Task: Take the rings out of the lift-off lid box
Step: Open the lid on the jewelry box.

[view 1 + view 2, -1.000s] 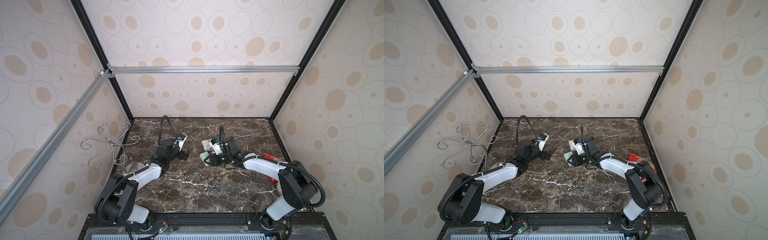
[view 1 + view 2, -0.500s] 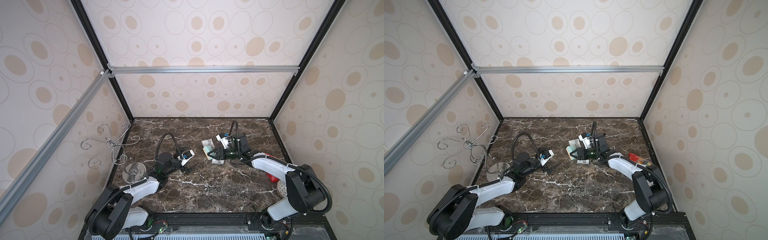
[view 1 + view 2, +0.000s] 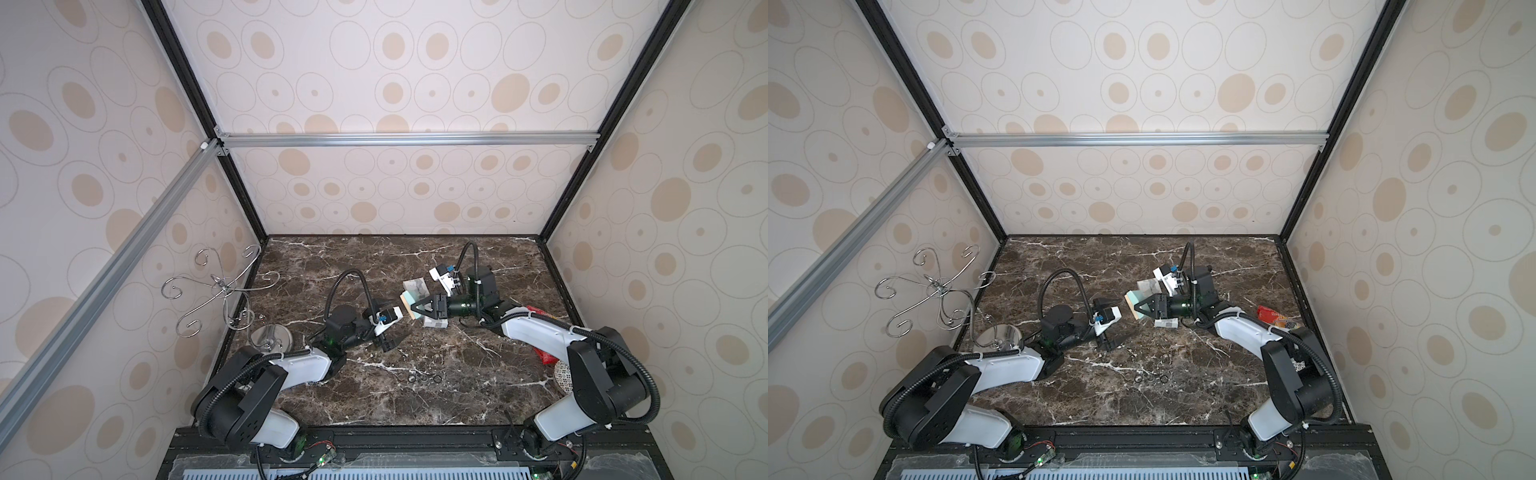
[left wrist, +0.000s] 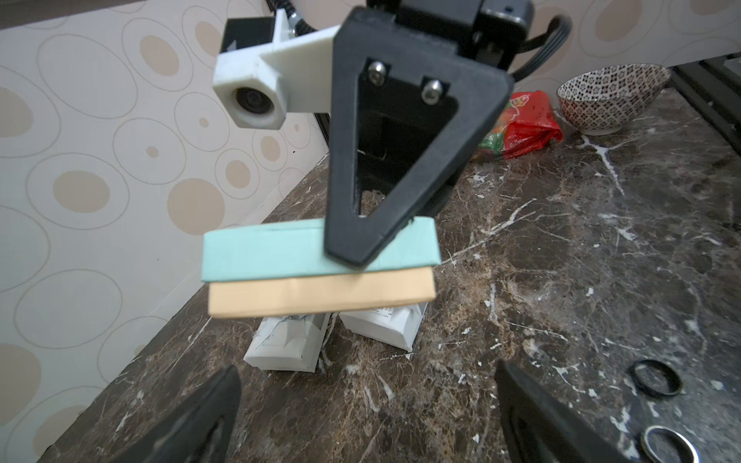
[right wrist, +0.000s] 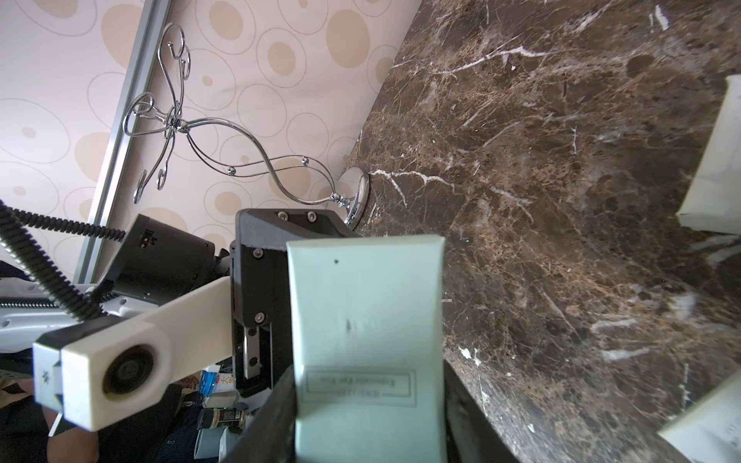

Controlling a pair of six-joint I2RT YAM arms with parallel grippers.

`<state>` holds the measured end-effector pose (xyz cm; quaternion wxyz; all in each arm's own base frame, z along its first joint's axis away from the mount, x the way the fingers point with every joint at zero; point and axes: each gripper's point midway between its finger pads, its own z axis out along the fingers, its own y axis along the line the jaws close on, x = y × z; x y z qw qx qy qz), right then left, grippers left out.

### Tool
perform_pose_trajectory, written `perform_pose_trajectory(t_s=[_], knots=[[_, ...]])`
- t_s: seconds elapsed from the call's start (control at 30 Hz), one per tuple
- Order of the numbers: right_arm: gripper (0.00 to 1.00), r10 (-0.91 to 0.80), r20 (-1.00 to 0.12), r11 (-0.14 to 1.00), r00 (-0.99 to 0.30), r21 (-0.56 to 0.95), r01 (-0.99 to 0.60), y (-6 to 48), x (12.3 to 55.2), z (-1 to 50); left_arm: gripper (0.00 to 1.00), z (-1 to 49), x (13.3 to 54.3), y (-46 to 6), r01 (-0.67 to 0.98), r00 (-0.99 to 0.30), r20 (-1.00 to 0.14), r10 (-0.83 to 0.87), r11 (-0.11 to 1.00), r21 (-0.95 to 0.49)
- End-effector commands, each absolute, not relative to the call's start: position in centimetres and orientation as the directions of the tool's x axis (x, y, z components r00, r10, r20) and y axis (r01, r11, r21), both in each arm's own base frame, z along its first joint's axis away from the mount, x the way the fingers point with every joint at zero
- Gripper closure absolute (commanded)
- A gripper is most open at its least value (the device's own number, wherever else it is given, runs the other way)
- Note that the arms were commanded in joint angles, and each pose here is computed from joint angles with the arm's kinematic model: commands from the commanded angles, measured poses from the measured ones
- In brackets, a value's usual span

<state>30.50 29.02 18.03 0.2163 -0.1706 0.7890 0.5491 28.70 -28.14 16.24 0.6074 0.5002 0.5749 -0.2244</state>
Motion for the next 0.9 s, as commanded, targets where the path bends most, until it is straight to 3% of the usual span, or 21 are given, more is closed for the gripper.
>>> perform_pose_trajectory(t_s=[0.0,0.87], knots=[[0.52,-0.036,-0.525,0.303,-0.851,0.805,-0.510,29.3,30.2,18.2,0.03,19.2,29.5,-29.0,0.819,0.304,-0.924,0.231,0.432,0.377],[0.53,-0.040,-0.507,0.272,-0.861,0.823,-0.498,29.6,30.1,17.9,0.30,19.1,30.8,-29.8,0.823,0.275,-0.926,0.261,0.434,0.366]])
